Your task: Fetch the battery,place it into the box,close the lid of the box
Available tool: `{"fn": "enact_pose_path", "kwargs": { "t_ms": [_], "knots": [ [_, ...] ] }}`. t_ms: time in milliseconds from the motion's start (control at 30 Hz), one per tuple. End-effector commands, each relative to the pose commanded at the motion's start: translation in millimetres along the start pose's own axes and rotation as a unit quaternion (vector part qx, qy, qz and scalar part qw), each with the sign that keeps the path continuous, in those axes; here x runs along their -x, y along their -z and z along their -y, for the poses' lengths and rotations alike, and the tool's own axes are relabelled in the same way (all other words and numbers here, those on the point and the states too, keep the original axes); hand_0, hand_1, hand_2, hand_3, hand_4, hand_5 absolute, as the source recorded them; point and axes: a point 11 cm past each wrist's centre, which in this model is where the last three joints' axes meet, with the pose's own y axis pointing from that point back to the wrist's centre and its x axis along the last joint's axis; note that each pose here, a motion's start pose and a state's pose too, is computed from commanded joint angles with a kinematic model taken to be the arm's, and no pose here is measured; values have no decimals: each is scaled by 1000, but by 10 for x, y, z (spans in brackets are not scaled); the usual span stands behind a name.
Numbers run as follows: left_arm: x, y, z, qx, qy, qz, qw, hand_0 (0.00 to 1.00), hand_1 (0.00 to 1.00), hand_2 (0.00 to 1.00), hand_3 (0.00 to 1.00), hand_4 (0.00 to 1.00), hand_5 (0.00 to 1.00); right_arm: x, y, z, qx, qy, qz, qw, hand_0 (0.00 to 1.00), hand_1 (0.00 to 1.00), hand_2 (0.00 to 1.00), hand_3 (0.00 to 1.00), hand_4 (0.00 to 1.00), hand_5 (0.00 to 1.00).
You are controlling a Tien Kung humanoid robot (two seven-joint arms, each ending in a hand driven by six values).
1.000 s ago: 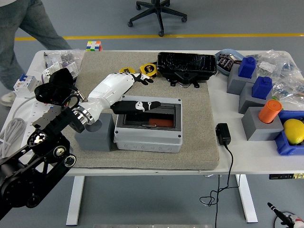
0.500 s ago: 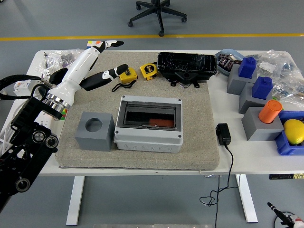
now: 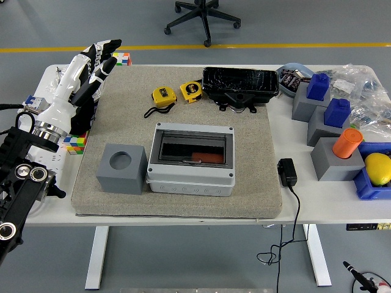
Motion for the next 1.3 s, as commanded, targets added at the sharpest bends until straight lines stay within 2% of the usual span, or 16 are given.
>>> {"fn": "enact_pose_path", "kwargs": {
  "t_ms": [267,467,633,667,800,967,1033,1133,1233,1267,1300],
  "knots": [
    [-179,80,-39,-3,-27,-126,992,897,944,928,889,998,998,-6,26,2,-2,-1,2,1000,883,863,832,883,998,998],
    [-299,221,-117,-29,-31,-168,985,892,933,910,875,998,998,-20,22,3,-2,-2,3,1000,884,863,833,883,998,998],
    [-411,361,-173,-84,-24,-115,990,892,933,910,875,998,998,-25,14,3,-1,-3,3,1000,884,863,833,883,998,998],
    [-436,381,-185,-93,-23,-98,991,921,950,913,877,998,998,-25,11,3,-1,-3,3,1000,884,863,832,884,998,998],
    [-513,452,-235,-125,-21,-49,991,921,950,913,877,998,998,-41,6,4,-1,-4,3,1000,884,863,832,884,998,998],
    [-544,636,-341,-195,-13,-3,981,949,949,917,880,998,998,-39,1,3,0,-4,3,1000,883,863,834,884,998,998],
    [-549,699,-383,-211,-18,10,977,949,949,917,880,998,998,-19,3,2,-1,-3,3,1000,883,863,834,884,998,998],
    [-566,697,-394,-198,-35,12,979,978,959,918,873,998,998,-2,6,0,-1,-1,1,1000,883,862,834,884,998,998],
    [-602,679,-394,-166,-71,-6,984,978,959,918,873,998,998,-1,7,0,-1,-1,1,1000,883,862,834,884,998,998],
    [-623,665,-398,-151,-87,-15,985,926,919,881,834,998,998,-1,8,0,-1,-1,0,1000,885,862,834,884,998,998],
    [-634,652,-403,-139,-98,-22,985,926,919,881,834,998,998,-2,9,1,-1,-1,0,1000,885,862,834,884,998,998]
  ]
}}
